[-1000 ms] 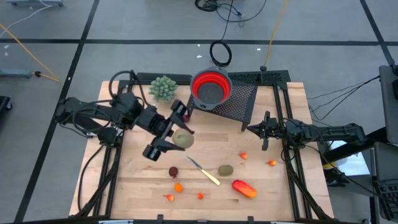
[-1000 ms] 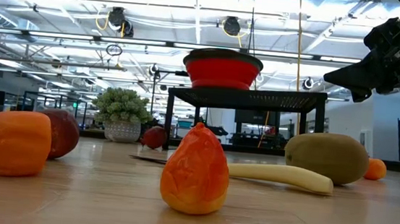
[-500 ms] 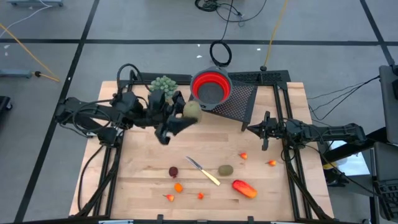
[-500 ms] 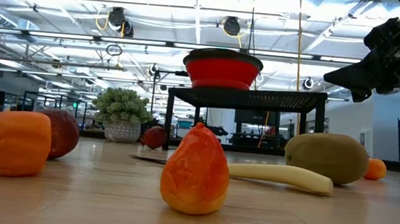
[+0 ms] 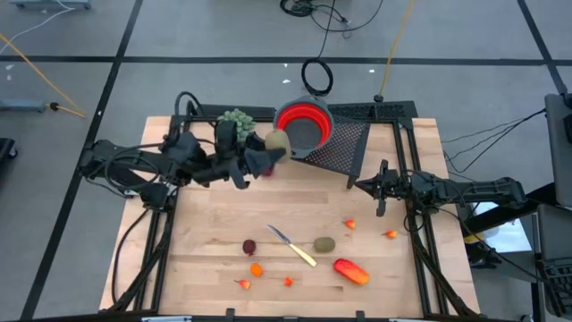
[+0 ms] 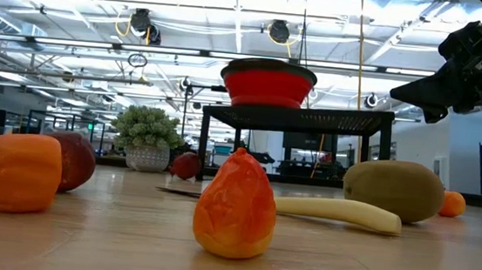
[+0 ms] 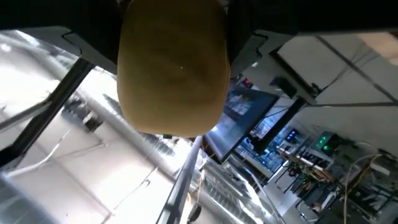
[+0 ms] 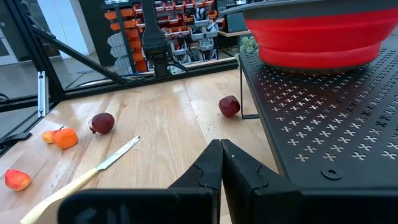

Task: Pick & Place Fruit
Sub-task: Put the brown kiwi into the red strainer bowl on the shelf

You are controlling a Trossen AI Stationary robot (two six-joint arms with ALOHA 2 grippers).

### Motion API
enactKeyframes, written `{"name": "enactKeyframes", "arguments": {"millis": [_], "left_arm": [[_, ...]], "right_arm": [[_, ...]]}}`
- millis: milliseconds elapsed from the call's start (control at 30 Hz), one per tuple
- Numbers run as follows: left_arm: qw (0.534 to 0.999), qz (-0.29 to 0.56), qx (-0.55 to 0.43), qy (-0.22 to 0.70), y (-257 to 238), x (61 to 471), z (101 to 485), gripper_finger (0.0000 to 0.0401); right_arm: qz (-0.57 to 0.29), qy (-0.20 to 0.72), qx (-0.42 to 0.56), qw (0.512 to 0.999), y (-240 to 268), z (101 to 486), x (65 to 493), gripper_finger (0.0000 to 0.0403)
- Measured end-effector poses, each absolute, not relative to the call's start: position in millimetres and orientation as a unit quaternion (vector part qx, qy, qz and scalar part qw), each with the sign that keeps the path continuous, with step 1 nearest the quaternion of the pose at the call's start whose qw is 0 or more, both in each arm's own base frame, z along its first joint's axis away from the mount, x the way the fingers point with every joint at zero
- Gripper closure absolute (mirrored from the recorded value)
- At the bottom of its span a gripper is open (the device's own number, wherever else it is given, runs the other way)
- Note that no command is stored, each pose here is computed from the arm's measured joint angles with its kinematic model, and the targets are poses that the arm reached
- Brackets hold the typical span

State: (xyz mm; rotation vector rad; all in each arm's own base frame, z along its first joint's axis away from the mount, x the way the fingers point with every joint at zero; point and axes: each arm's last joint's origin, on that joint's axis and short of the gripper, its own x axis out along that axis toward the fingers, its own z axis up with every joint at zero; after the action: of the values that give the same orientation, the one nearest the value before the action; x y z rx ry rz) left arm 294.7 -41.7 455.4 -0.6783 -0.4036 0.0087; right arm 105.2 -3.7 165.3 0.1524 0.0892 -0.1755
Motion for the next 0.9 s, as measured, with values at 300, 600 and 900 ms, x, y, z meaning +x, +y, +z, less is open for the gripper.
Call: {"name": "enactKeyframes", "arguments": {"millis": [300,600,900], "left_arm": [[0.965,0.06,-0.247,-0.061,-35.4,302.2,428.3,0.0187],[0.975,0.127,-0.182,0.034,-8.2,303.9,408.2,0.0187],[0.974,0.18,-0.132,0.035,26.7,303.0,407.9,0.0187]], "right_arm": [[-0.087,0.045,0.076,0.992,-3.7,165.3,105.3,0.0403],[-0.088,0.044,0.079,0.992,-3.7,165.2,105.3,0.0403],[-0.088,0.044,0.08,0.992,-3.8,165.2,105.3,0.0403]]}}
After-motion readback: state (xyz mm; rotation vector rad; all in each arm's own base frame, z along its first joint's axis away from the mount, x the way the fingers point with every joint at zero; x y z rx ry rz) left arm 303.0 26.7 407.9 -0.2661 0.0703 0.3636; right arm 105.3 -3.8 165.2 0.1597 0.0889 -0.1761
